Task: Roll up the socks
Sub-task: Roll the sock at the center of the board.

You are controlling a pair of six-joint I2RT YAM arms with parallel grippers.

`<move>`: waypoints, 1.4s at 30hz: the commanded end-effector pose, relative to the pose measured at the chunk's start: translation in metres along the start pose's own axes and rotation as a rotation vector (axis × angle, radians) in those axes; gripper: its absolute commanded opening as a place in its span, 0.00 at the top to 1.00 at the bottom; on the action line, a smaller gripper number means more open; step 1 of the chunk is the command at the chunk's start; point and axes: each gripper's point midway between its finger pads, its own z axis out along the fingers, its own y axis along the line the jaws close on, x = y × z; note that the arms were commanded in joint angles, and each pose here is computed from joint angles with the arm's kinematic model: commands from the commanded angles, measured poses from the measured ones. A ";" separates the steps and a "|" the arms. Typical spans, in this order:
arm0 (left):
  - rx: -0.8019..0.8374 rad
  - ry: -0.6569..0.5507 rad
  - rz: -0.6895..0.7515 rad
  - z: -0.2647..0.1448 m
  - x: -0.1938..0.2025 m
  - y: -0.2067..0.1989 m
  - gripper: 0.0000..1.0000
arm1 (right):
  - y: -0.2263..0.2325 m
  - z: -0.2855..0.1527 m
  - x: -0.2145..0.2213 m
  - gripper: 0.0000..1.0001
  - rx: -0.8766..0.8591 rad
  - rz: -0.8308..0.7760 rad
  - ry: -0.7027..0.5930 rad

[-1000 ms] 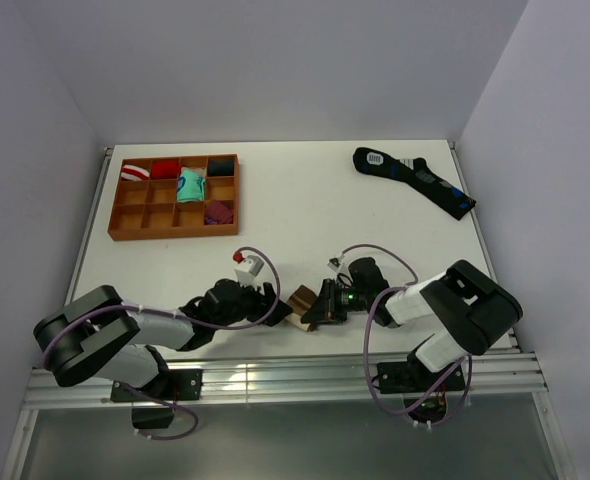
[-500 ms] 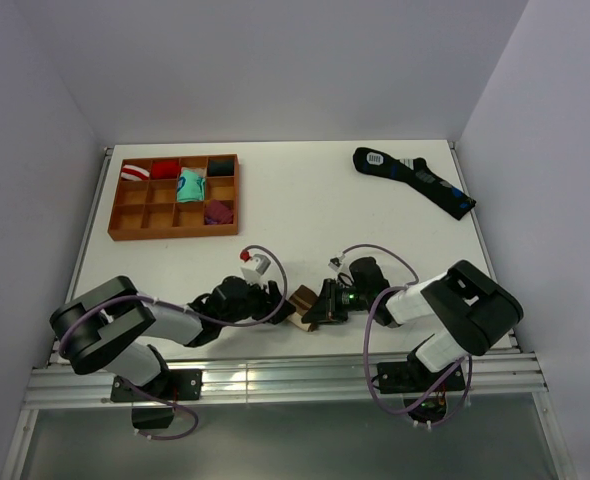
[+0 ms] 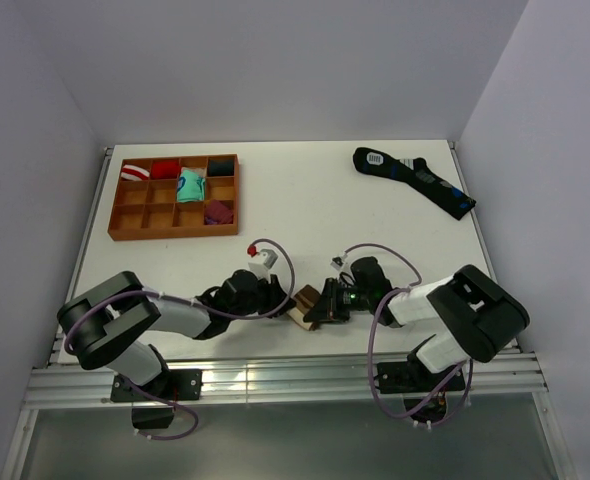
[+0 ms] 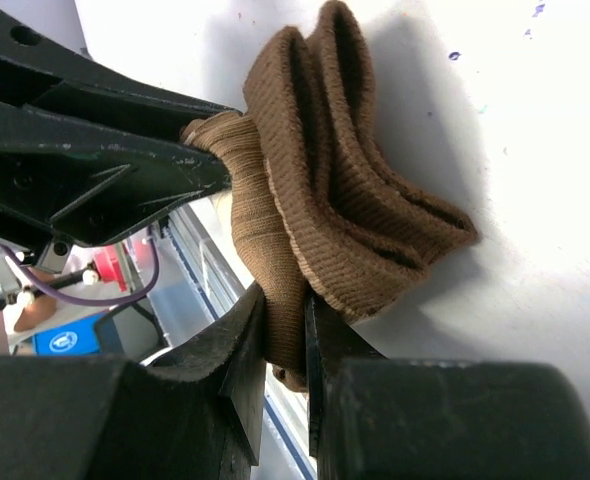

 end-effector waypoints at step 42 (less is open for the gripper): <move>-0.435 0.465 0.081 -0.038 0.030 0.034 0.96 | 0.070 -0.026 -0.039 0.39 0.251 -0.664 -0.575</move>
